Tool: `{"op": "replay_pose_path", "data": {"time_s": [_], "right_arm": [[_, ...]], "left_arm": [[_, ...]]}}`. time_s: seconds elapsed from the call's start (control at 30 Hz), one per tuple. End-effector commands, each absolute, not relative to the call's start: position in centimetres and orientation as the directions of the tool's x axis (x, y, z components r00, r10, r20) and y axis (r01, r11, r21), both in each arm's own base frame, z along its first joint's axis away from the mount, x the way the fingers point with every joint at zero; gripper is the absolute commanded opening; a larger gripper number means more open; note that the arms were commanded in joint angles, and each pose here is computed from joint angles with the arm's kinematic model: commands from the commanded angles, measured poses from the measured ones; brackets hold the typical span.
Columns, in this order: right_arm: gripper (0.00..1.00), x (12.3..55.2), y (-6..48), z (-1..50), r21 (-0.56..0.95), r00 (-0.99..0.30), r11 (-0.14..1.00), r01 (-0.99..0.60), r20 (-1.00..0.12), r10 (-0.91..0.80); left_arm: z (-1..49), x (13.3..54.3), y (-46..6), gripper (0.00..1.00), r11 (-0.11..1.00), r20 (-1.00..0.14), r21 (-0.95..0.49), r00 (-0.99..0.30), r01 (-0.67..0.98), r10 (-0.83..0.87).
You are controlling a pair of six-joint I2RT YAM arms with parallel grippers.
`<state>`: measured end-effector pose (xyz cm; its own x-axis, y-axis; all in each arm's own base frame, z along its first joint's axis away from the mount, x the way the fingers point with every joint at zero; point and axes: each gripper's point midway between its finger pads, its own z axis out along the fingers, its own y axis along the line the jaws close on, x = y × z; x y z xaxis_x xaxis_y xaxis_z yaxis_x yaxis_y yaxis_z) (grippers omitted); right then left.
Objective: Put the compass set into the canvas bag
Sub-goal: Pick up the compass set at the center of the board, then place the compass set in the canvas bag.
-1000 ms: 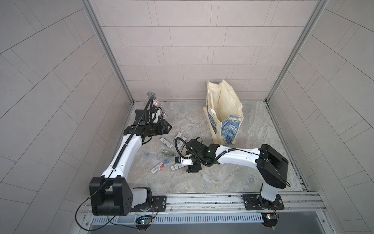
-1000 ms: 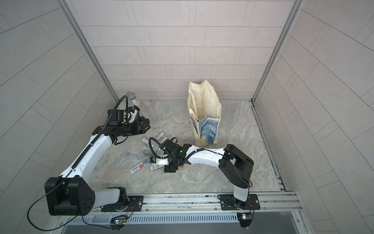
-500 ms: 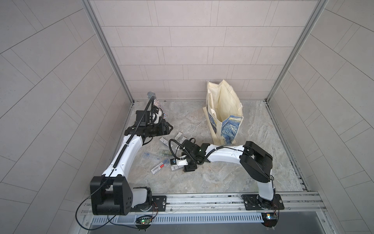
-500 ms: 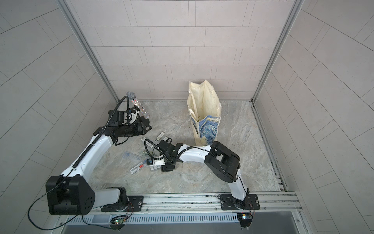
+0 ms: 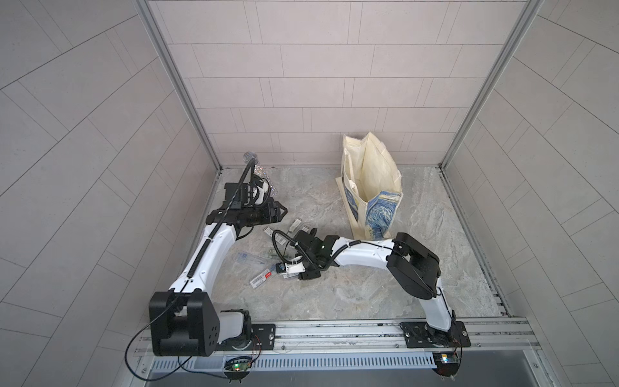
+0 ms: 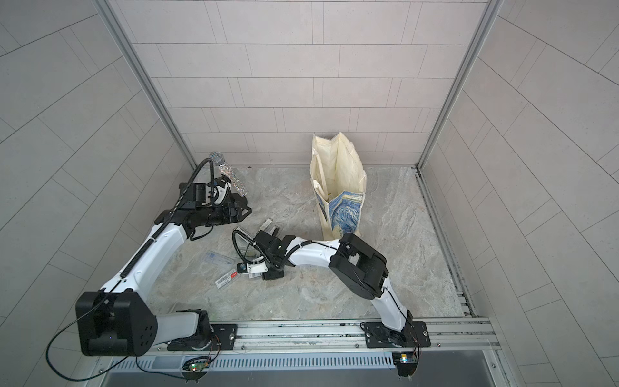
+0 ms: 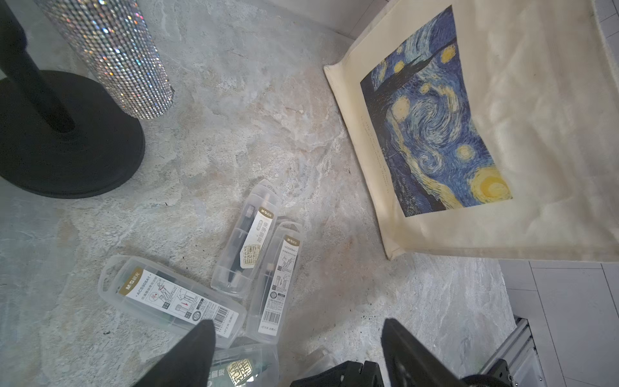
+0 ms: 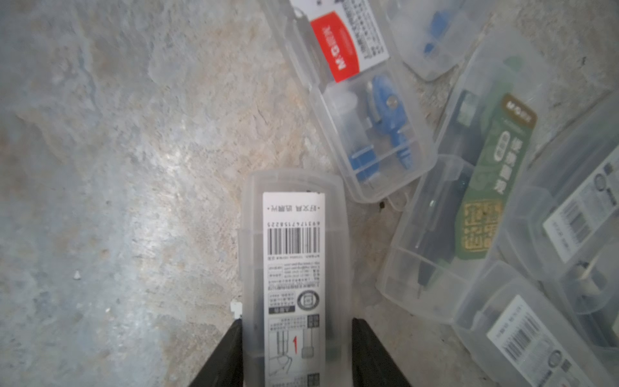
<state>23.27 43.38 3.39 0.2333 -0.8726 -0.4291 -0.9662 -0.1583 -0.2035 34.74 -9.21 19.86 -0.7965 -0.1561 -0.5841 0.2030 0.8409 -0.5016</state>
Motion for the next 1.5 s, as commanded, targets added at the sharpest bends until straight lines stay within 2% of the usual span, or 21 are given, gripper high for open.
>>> {"op": "replay_pose_path", "data": {"time_s": [0.0, 0.2, 0.37, 0.5, 0.7, 0.93, 1.1, 1.27, 1.33, 1.47], "right_arm": [[0.47, 22.3, 40.9, 1.8, -0.142, 0.194, -0.156, -0.978, -0.320, -0.927], [0.60, 21.7, 38.9, 0.5, -0.091, 0.104, -0.083, -0.992, -0.259, -0.960], [0.61, 21.9, 38.7, -0.4, -0.058, 0.064, -0.052, -0.997, -0.236, -0.970], [0.52, 22.3, 39.0, -0.8, -0.056, 0.060, -0.048, -0.997, -0.235, -0.970], [0.28, 23.4, 38.1, 0.7, -0.109, 0.052, -0.028, -0.994, -0.226, -0.973], [0.15, 23.5, 37.1, 7.6, -0.209, 0.024, 0.051, -0.977, -0.338, -0.941], [0.01, 24.0, 35.2, 14.6, -0.278, -0.057, 0.200, -0.940, -0.448, -0.892], [0.00, 26.4, 32.0, 23.8, -0.361, -0.161, 0.463, -0.810, -0.621, -0.767], [0.00, 28.4, 29.5, 28.6, -0.321, -0.238, 0.627, -0.710, -0.729, -0.642], [0.00, 31.5, 25.0, 35.1, -0.285, -0.333, 0.819, -0.498, -0.809, -0.484]], "left_arm": [[20.3, 34.6, -9.1, 0.84, 0.835, -0.594, -0.510, -0.787, 0.207, -0.168], [20.5, 34.6, -9.1, 0.84, 0.835, -0.601, -0.507, -0.781, 0.212, -0.167], [20.9, 34.5, -9.2, 0.84, 0.833, -0.613, -0.506, -0.772, 0.223, -0.166], [20.9, 34.5, -9.2, 0.84, 0.833, -0.615, -0.507, -0.771, 0.224, -0.166], [21.1, 34.5, -9.3, 0.84, 0.829, -0.617, -0.511, -0.769, 0.226, -0.170], [21.9, 34.4, -10.3, 0.84, 0.786, -0.618, -0.558, -0.765, 0.266, -0.179], [23.1, 34.5, -10.9, 0.83, 0.753, -0.632, -0.587, -0.750, 0.298, -0.196], [25.0, 34.1, -11.6, 0.82, 0.718, -0.659, -0.599, -0.728, 0.353, -0.191], [26.0, 33.6, -12.4, 0.81, 0.705, -0.683, -0.587, -0.710, 0.397, -0.169], [28.1, 32.7, -14.6, 0.81, 0.684, -0.744, -0.540, -0.658, 0.491, -0.115]]}}
